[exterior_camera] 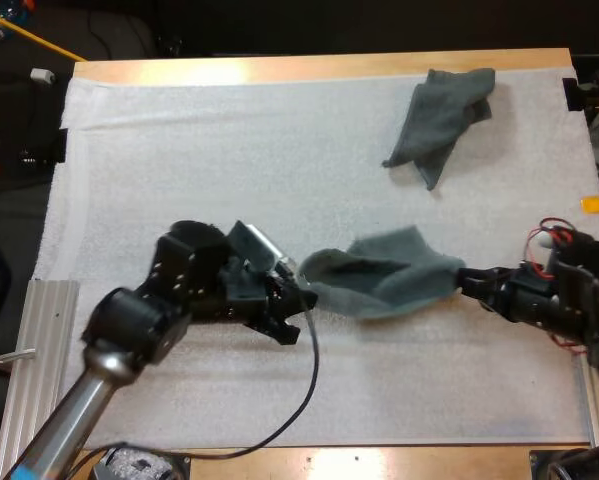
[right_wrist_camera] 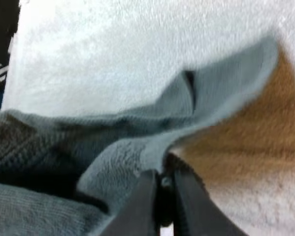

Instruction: Pick towel from pile, fold and stack

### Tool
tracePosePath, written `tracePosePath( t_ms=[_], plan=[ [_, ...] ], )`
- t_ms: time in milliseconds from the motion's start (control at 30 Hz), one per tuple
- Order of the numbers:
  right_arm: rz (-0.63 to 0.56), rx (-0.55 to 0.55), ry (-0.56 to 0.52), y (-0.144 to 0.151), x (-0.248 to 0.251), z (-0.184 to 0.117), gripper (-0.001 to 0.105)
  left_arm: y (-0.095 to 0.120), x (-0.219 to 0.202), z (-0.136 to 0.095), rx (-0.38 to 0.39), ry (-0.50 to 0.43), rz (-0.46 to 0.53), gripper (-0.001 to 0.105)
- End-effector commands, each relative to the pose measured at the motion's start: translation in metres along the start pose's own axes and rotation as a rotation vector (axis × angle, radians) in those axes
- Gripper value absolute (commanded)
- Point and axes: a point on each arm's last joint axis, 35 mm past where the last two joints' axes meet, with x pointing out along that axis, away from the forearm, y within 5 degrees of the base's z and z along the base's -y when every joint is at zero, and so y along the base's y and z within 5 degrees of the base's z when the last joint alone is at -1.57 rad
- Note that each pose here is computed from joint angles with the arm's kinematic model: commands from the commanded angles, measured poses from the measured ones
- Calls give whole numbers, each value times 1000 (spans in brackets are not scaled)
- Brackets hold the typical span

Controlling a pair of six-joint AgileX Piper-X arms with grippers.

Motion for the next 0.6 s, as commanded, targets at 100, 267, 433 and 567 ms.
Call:
tracePosePath(
  t_ms=[100,267,433,567],
  plan=[
    [-3,-12,20,18,-36,12,0,-27,-29,0,-9,-48,-103,0],
    [-6,-17,29,35,-69,24,0,-40,-49,-7,4,-95,-127,0],
    [-20,-9,96,43,-91,22,0,-45,-61,-23,-16,-67,-117,0],
    [-9,-9,128,47,-104,15,0,-55,-79,-37,8,-100,-129,0]
  ],
)
